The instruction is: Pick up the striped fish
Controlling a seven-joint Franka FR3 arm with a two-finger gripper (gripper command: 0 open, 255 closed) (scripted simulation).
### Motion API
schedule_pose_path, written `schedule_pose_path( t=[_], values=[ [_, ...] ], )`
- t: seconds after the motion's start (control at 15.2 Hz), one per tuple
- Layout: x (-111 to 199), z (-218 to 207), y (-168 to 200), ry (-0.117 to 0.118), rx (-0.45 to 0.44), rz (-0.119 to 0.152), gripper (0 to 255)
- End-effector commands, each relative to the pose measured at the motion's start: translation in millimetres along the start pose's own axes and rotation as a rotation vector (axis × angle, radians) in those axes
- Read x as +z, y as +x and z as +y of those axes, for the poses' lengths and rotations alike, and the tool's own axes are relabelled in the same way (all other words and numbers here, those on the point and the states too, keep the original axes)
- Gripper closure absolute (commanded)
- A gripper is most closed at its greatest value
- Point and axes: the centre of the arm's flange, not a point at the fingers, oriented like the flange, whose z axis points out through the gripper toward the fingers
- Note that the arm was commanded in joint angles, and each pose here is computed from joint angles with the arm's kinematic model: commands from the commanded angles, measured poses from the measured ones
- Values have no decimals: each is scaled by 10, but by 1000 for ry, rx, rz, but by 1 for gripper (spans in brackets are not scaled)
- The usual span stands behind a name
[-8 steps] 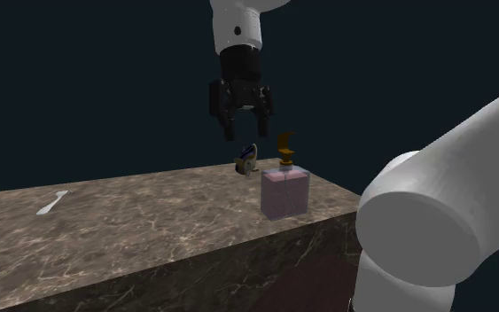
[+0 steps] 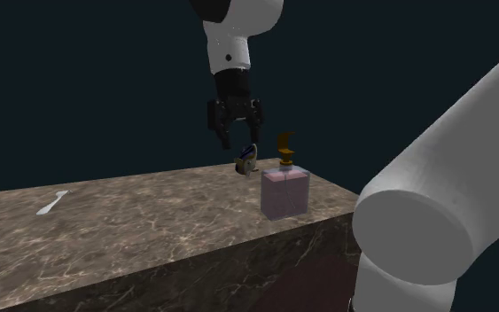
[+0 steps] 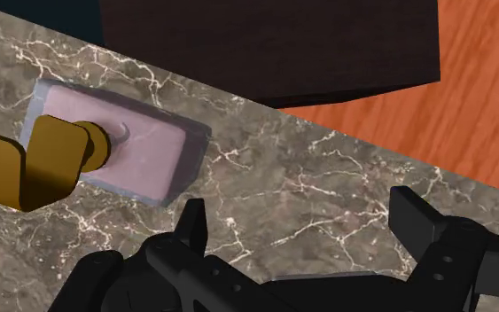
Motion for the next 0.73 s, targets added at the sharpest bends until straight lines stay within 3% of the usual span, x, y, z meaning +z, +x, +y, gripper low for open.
schedule_pose_path(
  t=[0.0, 0.66],
  values=[
    [69, 145, 192, -22, 3, 3, 0],
    [300, 769, 1212, -127, 24, 16, 0]
  ],
)
